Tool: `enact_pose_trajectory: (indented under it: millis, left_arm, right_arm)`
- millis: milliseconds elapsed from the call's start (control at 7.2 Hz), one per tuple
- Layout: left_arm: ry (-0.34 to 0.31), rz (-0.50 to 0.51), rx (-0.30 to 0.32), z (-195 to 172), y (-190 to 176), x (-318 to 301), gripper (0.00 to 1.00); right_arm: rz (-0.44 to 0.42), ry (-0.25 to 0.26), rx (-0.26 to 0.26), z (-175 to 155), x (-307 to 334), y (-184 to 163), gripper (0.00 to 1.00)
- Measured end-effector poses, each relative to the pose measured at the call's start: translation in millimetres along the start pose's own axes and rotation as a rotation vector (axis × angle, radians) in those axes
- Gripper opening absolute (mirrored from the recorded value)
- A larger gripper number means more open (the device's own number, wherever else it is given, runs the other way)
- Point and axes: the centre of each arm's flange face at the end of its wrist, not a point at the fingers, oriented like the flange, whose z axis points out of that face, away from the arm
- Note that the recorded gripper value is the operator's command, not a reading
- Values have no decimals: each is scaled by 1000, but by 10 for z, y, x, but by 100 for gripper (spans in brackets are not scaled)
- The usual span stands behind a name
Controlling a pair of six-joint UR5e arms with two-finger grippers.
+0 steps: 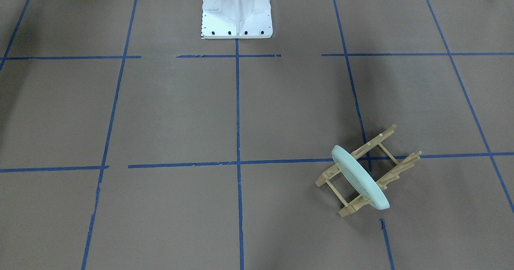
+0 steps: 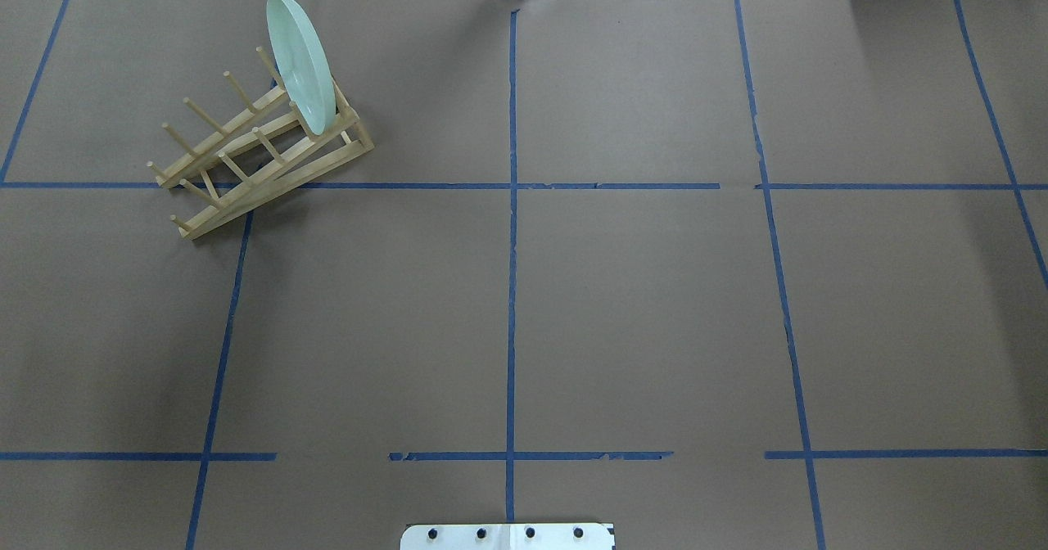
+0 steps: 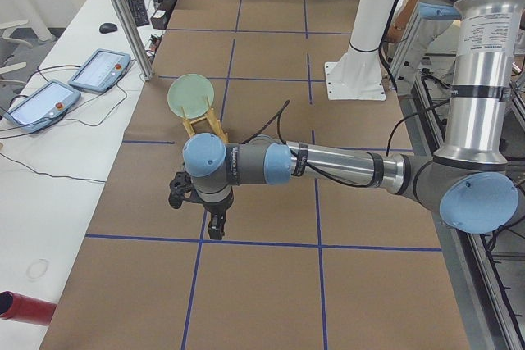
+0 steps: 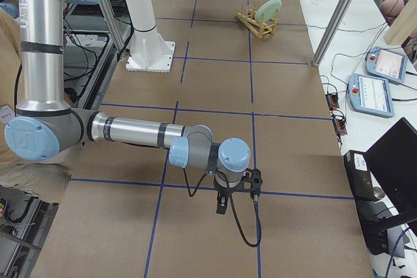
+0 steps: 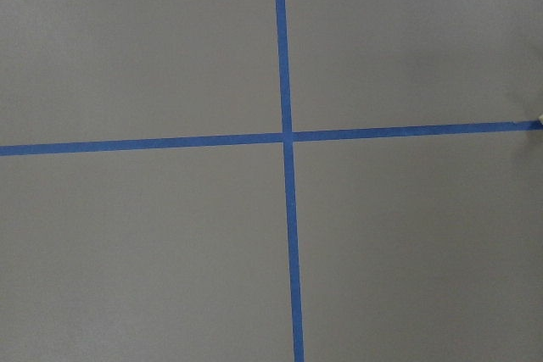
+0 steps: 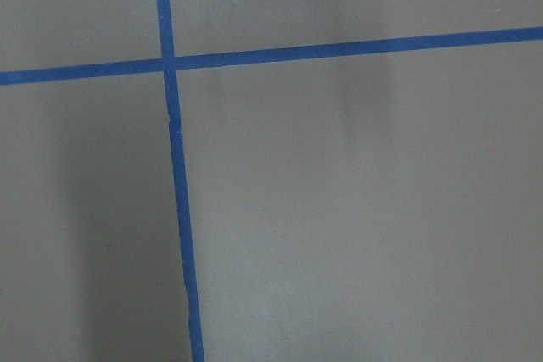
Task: Place plate on table
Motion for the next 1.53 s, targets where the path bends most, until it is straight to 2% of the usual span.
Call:
enact_pose_trajectory:
  millis: [556, 833, 1111, 1250, 1528]
  left_arm:
    - [-13, 29, 26, -68, -120, 73, 100]
    - [14, 77, 117, -72, -171, 128, 100]
    - [164, -99, 206, -82, -433, 646, 100]
    - [242, -204, 233, -77, -699, 1051, 100]
    - [395, -365, 221, 131, -1276, 2190, 100]
  right_arm:
    - [-1, 0, 0, -1, -1, 0, 100]
    - [0, 0, 0, 0, 0, 0, 100]
    - [0, 0, 0, 0, 0, 0, 100]
    - [0, 0, 0, 0, 0, 0, 100]
    - [0, 0, 0, 0, 0, 0, 100]
